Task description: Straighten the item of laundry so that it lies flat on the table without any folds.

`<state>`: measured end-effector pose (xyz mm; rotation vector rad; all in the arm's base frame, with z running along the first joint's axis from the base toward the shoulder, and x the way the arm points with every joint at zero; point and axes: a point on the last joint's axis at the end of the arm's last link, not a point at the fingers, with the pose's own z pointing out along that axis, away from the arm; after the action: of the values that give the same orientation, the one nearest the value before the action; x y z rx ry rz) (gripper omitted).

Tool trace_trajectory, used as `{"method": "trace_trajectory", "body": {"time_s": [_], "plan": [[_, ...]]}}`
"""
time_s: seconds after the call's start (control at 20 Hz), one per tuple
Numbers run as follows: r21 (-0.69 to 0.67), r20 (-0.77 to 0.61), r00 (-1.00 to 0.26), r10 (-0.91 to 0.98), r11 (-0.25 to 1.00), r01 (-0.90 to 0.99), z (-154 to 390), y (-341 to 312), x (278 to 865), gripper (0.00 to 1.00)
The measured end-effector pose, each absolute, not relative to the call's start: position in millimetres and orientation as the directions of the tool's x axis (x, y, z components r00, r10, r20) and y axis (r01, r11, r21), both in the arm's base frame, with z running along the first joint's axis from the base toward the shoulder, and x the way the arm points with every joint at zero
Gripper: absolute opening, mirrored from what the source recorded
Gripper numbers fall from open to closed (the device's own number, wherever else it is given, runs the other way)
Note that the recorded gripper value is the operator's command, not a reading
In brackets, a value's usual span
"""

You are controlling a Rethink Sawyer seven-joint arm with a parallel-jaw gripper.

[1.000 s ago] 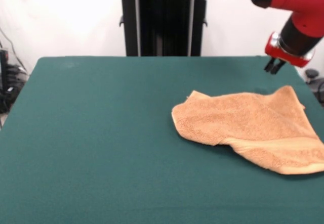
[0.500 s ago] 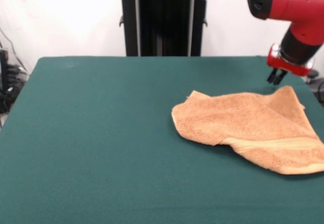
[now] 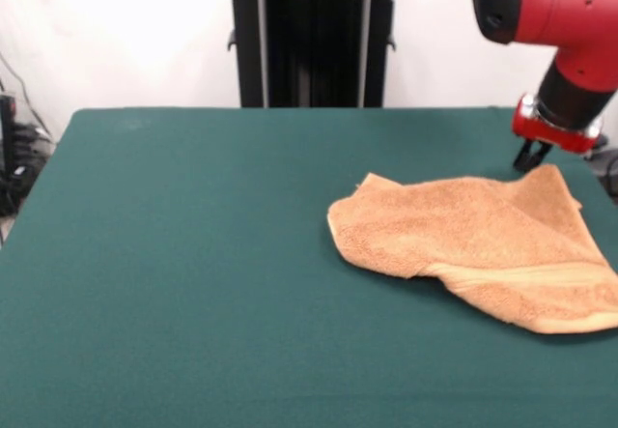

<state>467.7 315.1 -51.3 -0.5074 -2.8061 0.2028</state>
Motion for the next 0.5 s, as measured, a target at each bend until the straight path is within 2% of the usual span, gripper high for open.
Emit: {"method": "trace_trajectory", "body": {"time_s": [0.5], "plan": [[-0.19,0.246,-0.902,0.355,0.93,0.314,-50.7,317.3,466.6,0.0]]}}
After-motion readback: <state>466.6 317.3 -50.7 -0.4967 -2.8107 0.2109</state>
